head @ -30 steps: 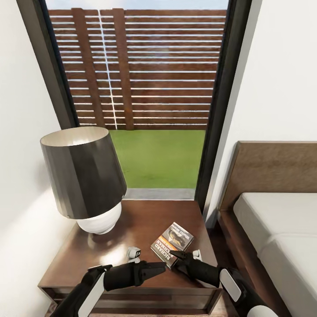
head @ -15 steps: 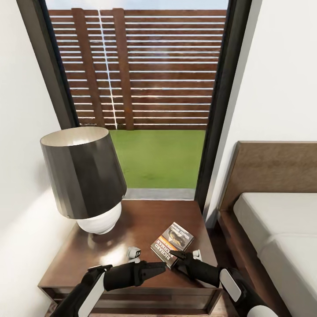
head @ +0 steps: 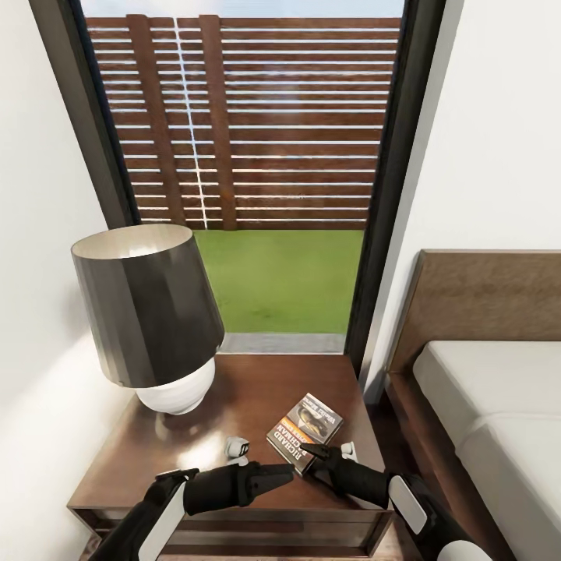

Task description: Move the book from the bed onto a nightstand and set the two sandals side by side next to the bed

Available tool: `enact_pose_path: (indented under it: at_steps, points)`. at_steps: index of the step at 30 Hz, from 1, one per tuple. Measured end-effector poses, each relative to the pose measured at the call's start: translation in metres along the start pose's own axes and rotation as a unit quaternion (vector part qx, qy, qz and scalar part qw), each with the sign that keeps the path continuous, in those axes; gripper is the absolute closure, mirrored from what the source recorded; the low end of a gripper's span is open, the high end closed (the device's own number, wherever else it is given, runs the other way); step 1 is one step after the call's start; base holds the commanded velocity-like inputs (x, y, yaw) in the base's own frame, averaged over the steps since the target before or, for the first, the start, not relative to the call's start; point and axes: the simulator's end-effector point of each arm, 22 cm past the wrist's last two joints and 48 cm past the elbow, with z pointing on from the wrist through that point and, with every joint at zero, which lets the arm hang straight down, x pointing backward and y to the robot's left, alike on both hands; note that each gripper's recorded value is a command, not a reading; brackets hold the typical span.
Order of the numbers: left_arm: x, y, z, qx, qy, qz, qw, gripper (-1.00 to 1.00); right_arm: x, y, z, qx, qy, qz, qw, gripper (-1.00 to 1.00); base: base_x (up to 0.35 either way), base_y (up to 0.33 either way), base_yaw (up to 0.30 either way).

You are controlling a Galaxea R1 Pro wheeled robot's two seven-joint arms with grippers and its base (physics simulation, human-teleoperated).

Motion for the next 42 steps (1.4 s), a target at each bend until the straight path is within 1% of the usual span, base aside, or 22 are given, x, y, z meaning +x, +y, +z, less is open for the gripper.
enact_pose_path:
  at_steps: [1,6,21,27,42]
  points:
    - [-0.0006,-0.0015,0.0004,0.000,0.000,0.002,1.0000,-1.00,0.0011,-0.0009,-0.0001,0.004,0.002,-0.002,1.0000,-1.00,0.000,0.000,0.000]
    - [-0.0039,-0.0090,0.0015,0.002,0.001,0.012,0.9999,-1.00,0.0007,0.0069,-0.0020,0.004,0.002,-0.014,0.9999,-1.00,0.000,0.000,0.000]
    - [-0.0042,-0.0091,0.0014,0.003,0.000,0.012,0.9999,-1.00,0.0006,0.0068,-0.0020,0.004,0.002,-0.013,0.9999,-1.00,0.000,0.000,0.000]
    - [-0.0040,-0.0092,0.0019,0.003,0.001,0.011,0.9999,-1.00,0.0000,0.0070,-0.0020,0.004,0.001,-0.014,0.9999,-1.00,-0.172,0.000,0.000]
    - [-0.0029,-0.0094,0.0027,0.003,0.002,0.011,0.9999,-1.00,0.0000,0.0070,-0.0021,0.004,0.001,-0.014,0.9999,-1.00,-0.009,0.000,0.000]
